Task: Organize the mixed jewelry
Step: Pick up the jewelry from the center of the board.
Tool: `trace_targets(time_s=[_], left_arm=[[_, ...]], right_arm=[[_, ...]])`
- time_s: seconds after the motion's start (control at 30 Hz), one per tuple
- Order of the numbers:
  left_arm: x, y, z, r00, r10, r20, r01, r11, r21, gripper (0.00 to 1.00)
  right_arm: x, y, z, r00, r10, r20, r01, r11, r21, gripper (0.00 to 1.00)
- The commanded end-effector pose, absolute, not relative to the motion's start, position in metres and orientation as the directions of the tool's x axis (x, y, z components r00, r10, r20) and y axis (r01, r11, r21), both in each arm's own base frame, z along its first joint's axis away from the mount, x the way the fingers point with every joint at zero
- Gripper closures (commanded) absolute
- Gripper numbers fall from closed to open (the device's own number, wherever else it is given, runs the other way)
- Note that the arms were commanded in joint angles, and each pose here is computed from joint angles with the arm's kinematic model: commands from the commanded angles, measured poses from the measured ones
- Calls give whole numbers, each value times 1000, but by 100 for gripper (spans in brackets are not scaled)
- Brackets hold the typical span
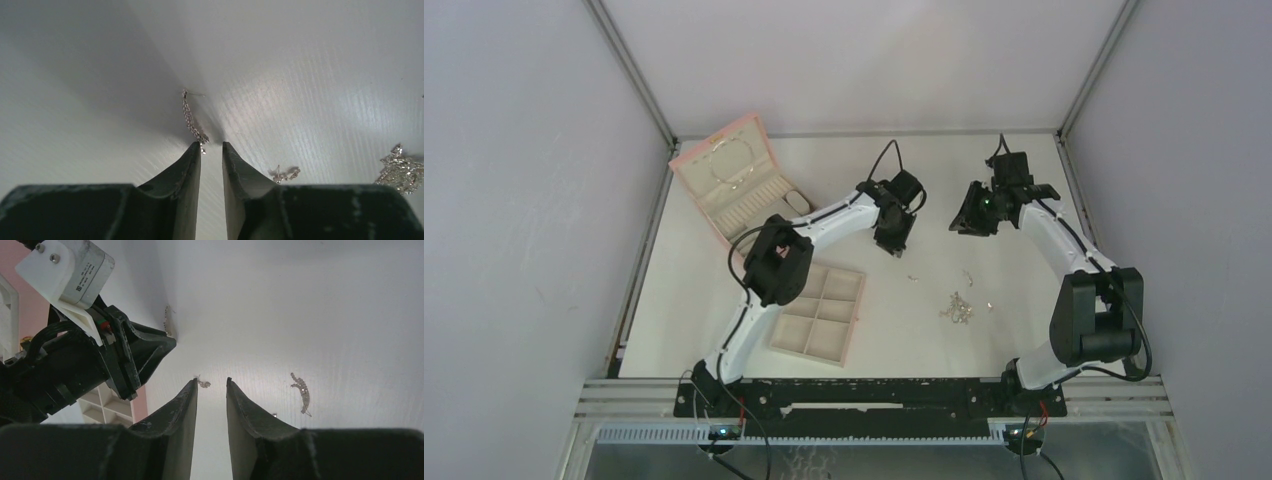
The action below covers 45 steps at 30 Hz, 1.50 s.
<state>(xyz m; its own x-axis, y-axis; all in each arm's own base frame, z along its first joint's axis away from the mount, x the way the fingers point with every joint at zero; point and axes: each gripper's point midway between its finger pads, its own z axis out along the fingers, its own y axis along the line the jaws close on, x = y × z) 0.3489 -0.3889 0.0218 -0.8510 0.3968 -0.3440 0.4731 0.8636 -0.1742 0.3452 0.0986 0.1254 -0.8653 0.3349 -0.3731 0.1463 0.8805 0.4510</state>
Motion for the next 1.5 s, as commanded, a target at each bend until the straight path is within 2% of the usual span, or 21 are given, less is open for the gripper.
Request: trace_targets(time_s=[0.0, 0.27, 0.37, 0.43, 0.53, 0.67, 0.8, 0.87, 1.0, 1.2, 1.47], left_arm=[[335, -390, 53, -869, 356, -343, 444, 868, -223, 71], [349, -370, 105, -874, 266, -406, 391, 882, -263, 58], [359, -347, 122, -890, 198, -411, 335, 895, -294, 57], [364, -330, 132, -893, 158, -421, 302, 905, -300, 56], [368, -307, 152, -885, 115, -451, 272, 914, -300, 55], [365, -290, 172, -874, 77, -481, 249, 919, -306, 54], [358, -285, 171, -877, 70, -476, 238, 922, -304, 54], [355, -283, 167, -882, 70, -467, 233, 924, -302, 54], [351, -276, 160, -890, 57, -452, 206, 935, -288, 53], [346, -272, 159, -892, 53, -449, 200, 937, -286, 53], [344, -264, 155, -895, 64, -441, 195, 946, -258, 53]], right_arm=[[350, 98, 132, -854, 318, -412, 113, 886, 449, 64], [351, 108, 133, -845, 305, -439, 107, 901, 420, 62], [354, 126, 127, -844, 287, -453, 98, 913, 396, 75], [356, 143, 121, -845, 254, -470, 68, 924, 377, 77], [357, 164, 111, -839, 195, -508, 30, 949, 314, 75], [357, 197, 96, -895, 145, -421, -20, 932, 362, 72], [367, 219, 84, -882, 11, -471, -143, 947, 289, 67], [373, 224, 77, -887, -13, -462, -162, 945, 285, 64], [384, 229, 75, -899, 0, -439, -139, 948, 285, 62], [390, 231, 57, -931, 123, -344, 38, 969, 243, 65], [386, 222, 48, -921, 157, -357, 100, 980, 172, 63]])
